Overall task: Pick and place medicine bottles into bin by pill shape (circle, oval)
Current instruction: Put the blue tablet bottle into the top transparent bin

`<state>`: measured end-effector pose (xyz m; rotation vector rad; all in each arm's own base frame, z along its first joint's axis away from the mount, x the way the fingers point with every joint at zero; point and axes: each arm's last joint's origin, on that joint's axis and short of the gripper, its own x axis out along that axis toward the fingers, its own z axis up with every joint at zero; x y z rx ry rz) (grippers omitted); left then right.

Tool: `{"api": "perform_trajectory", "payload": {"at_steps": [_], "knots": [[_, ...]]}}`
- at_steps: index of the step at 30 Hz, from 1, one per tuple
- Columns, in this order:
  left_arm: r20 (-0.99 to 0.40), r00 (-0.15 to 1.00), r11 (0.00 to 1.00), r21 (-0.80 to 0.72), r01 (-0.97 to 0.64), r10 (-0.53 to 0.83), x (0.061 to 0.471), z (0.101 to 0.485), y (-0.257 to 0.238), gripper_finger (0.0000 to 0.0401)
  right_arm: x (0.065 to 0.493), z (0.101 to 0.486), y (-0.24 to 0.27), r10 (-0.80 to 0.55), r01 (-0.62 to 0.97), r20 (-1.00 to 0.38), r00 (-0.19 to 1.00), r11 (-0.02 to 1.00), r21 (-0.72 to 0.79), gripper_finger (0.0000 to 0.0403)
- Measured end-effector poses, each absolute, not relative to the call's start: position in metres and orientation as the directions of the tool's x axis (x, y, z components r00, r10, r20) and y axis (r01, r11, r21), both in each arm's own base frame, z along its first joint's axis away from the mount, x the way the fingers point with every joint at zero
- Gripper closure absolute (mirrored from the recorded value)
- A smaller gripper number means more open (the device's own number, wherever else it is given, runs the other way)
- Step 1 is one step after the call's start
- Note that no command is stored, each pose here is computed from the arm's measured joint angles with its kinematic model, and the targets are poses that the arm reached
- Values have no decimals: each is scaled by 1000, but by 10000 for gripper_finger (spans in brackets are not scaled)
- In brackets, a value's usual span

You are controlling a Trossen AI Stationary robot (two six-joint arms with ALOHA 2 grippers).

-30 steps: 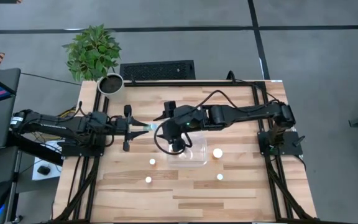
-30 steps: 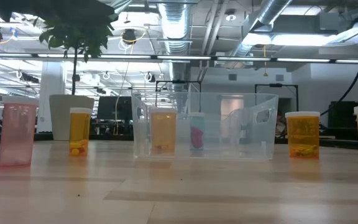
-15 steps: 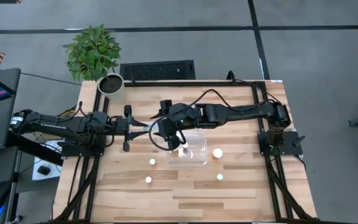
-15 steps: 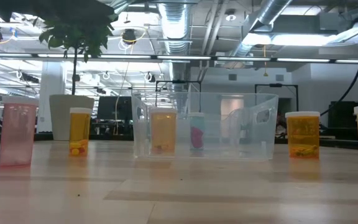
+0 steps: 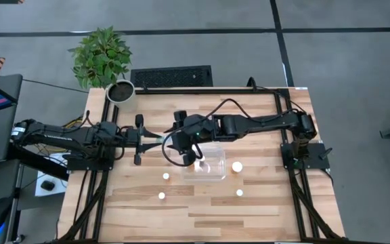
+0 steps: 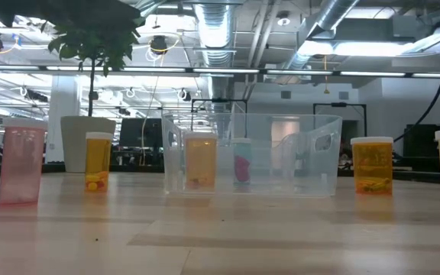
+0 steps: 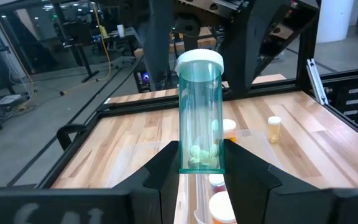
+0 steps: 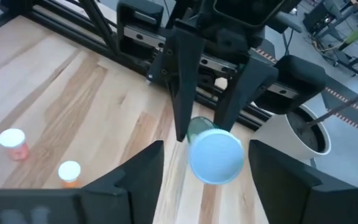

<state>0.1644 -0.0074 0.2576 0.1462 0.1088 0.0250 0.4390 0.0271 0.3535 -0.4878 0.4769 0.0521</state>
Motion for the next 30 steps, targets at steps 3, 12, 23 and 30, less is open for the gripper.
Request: {"api": "perform_trajectory", "payload": {"at_steps": [3, 12, 23, 30], "knots": [[-106, 994, 989, 145, -18, 33, 164, 258, -7, 298, 439, 354, 27, -63, -160, -449, 891, 883, -441, 182], [-106, 994, 991, 136, 3, 11, 164, 258, -8, 298, 439, 354, 27, -62, -163, -444, 894, 877, -451, 242], [-113, 994, 992, 126, 9, 5, 164, 257, -8, 298, 439, 354, 28, -36, -187, -446, 894, 875, -446, 290], [-125, 992, 996, 84, 5, 6, 164, 256, -8, 295, 439, 354, 28, -34, -191, -451, 892, 876, -443, 283]]}}
